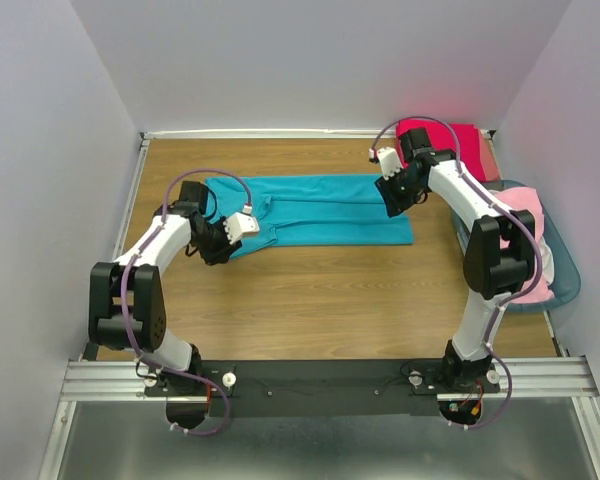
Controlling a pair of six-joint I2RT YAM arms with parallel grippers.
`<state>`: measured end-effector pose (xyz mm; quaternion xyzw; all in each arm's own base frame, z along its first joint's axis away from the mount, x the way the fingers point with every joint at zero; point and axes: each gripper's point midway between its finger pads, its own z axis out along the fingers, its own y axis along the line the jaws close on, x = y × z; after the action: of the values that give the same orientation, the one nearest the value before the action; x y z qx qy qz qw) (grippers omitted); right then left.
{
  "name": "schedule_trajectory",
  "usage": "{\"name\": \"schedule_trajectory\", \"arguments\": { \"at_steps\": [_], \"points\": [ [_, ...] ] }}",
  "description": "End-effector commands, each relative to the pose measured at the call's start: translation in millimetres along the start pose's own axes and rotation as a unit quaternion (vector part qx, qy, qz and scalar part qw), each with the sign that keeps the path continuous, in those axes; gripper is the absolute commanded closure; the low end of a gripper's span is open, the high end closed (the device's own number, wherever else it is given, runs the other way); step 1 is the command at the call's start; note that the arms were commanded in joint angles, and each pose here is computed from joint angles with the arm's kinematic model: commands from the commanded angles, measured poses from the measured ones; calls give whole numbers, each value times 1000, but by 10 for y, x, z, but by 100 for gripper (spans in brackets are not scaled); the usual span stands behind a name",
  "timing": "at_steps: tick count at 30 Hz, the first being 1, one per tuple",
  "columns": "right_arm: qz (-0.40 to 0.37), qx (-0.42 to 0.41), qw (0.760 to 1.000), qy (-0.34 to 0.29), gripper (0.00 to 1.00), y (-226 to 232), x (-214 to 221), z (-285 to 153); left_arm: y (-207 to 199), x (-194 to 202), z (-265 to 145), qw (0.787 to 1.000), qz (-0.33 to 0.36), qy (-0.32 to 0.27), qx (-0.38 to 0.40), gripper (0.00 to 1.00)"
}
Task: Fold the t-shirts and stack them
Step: Fold the other side of the tshirt into a rectangle
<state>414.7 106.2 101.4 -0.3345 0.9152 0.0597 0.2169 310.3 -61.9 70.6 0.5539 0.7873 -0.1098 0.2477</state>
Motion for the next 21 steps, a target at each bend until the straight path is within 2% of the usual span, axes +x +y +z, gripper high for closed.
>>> {"name": "schedule_trajectory", "arguments": {
  "at_steps": [1, 10, 14, 18, 19, 21],
  "points": [
    [41, -48, 998, 14, 57, 250, 149, -18, -109, -42, 137, 1000, -12, -4, 1, 55],
    [39, -45, 998, 21, 58, 256, 210, -23, -78, 96, 440, 999, -17, 30, -9, 55],
    [36, -44, 998, 25, 58, 255, 240, -21, -21, 247, 553, 998, -15, 65, -11, 56],
    [34, -42, 998, 29, 59, 251, 270, -15, -33, 336, 612, 996, -8, 85, -4, 69],
    [32, -43, 998, 28, 59, 260, 269, -16, -53, 345, 615, 996, -8, 88, 0, 77],
    [30, -42, 998, 30, 59, 251, 284, -13, -37, 329, 586, 996, -4, 88, -2, 85]
  ]
}}
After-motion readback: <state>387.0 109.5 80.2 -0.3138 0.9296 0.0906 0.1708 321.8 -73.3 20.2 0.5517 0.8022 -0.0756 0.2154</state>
